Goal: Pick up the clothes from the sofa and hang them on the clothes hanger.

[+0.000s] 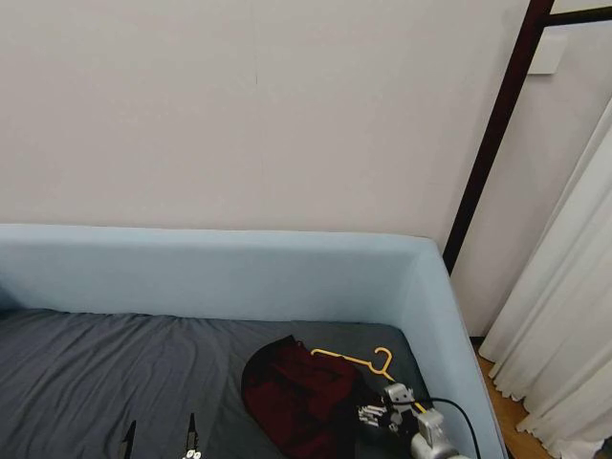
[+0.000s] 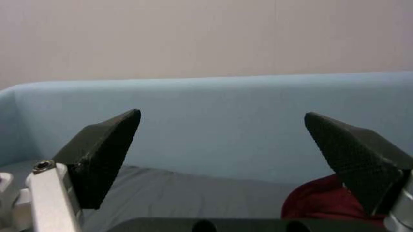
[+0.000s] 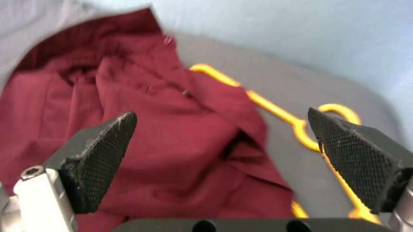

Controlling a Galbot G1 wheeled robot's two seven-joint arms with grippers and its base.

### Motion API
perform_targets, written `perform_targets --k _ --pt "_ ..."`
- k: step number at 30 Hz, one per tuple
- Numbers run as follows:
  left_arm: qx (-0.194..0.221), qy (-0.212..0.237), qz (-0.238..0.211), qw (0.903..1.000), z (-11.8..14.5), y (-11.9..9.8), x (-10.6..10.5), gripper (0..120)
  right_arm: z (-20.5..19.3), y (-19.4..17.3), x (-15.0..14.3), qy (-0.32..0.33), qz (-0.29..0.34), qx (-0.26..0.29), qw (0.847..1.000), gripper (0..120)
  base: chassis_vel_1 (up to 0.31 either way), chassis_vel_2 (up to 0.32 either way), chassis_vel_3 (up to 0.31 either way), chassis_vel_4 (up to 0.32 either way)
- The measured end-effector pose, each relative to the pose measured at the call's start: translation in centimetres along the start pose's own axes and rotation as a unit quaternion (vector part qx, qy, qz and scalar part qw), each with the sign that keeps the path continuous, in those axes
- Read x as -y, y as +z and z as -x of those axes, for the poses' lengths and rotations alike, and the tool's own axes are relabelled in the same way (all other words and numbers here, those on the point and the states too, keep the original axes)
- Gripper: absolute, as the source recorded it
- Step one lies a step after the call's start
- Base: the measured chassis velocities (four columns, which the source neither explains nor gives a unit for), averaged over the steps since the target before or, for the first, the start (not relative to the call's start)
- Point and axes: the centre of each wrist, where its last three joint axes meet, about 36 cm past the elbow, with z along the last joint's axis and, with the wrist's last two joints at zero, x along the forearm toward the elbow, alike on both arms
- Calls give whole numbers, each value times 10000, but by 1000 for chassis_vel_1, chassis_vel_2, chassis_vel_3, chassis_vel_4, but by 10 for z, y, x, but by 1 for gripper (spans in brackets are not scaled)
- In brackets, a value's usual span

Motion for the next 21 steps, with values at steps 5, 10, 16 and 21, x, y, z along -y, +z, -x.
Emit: perform_targets --k 5,10,16,21 --pt "-54 -166 -37 9998 -2 3 -4 99 41 -2 -9 -246 -236 -229 9992 100 0 0 0 0" --pt "-36 -299 -88 9995 -1 3 -7 99 67 -21 -27 -432 -29 -211 9988 100 0 0 0 0" --pt "-7 -382 -75 9992 0 1 -9 100 85 -19 -42 -518 -47 -302 9982 100 0 0 0 0" --pt "70 -442 -124 9989 0 -1 -9 100 98 4 -53 -508 -461 -501 9964 95 0 0 0 0"
